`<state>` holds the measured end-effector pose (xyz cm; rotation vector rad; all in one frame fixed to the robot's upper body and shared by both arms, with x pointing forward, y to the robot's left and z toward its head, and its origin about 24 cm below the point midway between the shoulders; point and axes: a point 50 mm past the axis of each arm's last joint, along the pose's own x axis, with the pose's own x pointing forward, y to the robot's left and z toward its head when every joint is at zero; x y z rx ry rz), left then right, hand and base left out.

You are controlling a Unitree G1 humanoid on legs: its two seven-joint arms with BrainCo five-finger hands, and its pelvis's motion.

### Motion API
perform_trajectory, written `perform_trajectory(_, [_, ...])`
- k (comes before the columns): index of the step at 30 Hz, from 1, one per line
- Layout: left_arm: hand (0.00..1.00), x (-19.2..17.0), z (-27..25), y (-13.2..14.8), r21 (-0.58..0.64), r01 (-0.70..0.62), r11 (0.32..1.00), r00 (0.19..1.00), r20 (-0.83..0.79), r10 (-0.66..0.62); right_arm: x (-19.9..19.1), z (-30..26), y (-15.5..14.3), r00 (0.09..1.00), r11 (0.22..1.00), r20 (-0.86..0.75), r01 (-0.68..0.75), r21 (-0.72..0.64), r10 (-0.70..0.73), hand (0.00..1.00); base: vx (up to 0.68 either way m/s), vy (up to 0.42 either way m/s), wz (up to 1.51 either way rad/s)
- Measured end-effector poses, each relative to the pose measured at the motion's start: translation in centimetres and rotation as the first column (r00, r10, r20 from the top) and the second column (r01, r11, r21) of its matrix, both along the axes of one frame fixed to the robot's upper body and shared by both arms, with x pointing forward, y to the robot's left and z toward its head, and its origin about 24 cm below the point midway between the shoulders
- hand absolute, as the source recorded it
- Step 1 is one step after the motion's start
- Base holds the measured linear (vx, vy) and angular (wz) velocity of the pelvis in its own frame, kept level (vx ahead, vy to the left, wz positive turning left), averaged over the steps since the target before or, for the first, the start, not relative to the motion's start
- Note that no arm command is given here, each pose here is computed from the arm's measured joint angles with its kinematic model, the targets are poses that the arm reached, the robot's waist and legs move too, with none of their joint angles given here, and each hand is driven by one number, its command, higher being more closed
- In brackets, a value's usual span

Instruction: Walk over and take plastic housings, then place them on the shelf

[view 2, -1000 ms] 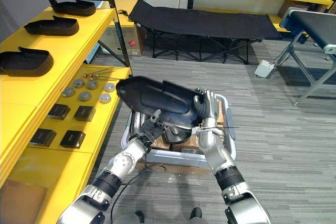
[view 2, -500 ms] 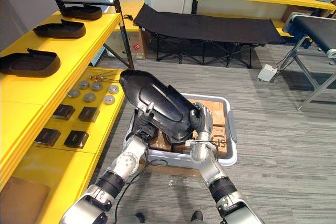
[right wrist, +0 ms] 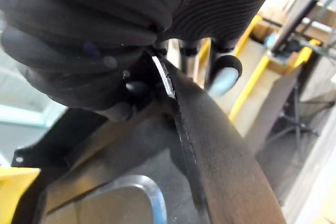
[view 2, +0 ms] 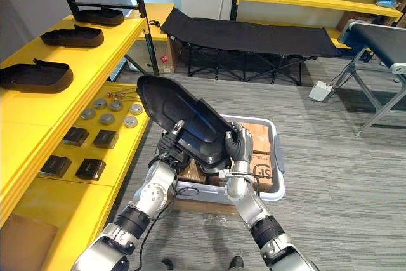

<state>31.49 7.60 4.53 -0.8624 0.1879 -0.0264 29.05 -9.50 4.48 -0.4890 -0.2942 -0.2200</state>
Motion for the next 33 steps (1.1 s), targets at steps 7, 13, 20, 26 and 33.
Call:
perform_trajectory(7, [1.00,0.2,1.5,0.5,-0.103,0.038,0.994,0.994,0.108,-0.027,-0.3,1.9,0.0,0.990,0.997,0.126,-0.066,0.030,0.062,1.00,0.00,0.000,0.00])
perform_trajectory(13, [1.00,0.1,2.0,0.4,-0.189,0.061,0.980,0.988,0.150,-0.033,-0.5,3.1,0.0,0.974,0.993,0.204,-0.112,0.031,0.104,1.00,0.00,0.000,0.00])
perform_trajectory(20, [1.00,-1.6,2.6,1.4,-0.216,0.011,0.976,0.976,0.216,0.037,-1.9,3.8,1.0,0.947,0.978,0.270,-0.198,0.066,0.173,0.00,0.00,0.000,0.00])
perform_trajectory(26, [1.00,-3.0,4.9,3.8,0.067,-0.145,0.987,0.921,0.375,0.109,-3.5,1.8,2.9,0.953,0.965,0.175,-0.259,0.052,0.246,0.00,0.00,0.000,0.01])
perform_trajectory(33, [1.00,-5.8,4.5,5.0,0.237,-0.328,0.914,0.890,0.400,0.216,-5.2,2.8,5.1,0.928,0.929,0.172,-0.352,0.115,0.330,0.00,0.00,0.000,0.00])
